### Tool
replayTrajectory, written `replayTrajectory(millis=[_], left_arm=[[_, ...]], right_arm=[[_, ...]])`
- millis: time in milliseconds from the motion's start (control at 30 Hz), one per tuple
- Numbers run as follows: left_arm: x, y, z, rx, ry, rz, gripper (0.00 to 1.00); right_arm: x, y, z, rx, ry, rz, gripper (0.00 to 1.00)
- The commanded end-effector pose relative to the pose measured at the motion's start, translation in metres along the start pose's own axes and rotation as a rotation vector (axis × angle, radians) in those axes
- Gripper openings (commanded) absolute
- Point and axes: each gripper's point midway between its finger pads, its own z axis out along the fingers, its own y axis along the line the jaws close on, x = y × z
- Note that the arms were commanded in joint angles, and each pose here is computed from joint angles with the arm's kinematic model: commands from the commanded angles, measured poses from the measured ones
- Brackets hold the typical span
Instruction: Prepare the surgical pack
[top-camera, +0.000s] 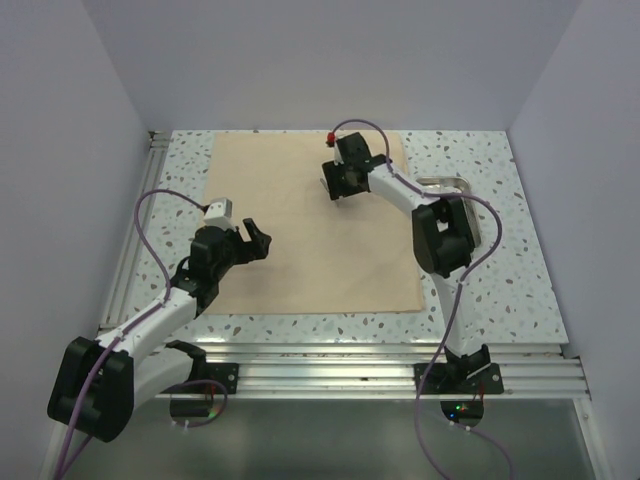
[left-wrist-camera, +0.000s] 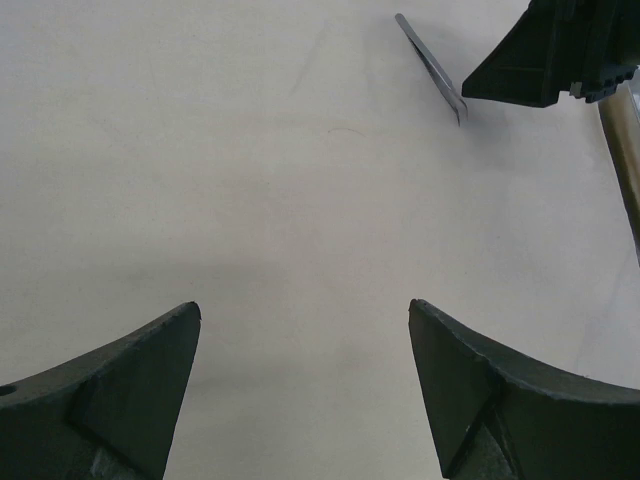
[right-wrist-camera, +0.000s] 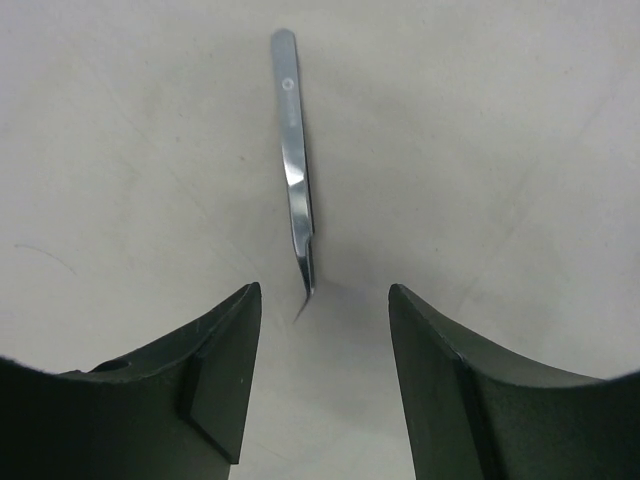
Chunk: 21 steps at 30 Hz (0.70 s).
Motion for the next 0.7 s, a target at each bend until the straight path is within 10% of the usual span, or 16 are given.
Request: replayTrajectory(millis=[0, 300, 667], left_arm=[[-0.007, -0.003, 0.001, 0.009, -0.032, 0.034, 0.89], [-0.008, -0.002, 0.001, 0.006, -0.032, 0.036, 0.89], [-0.006, -0.002, 0.002, 0.005, -0.026, 0.036, 0.89]], right_arm=[[-0.035, 0.012, 0.0, -0.033, -0.092, 0.024, 0.58], [-0.018, 0.017, 0.038, -0.013, -0.026, 0.028, 0.51], [-0.039, 0.018, 0.011, -0.013, -0.102, 0.015, 0.13]])
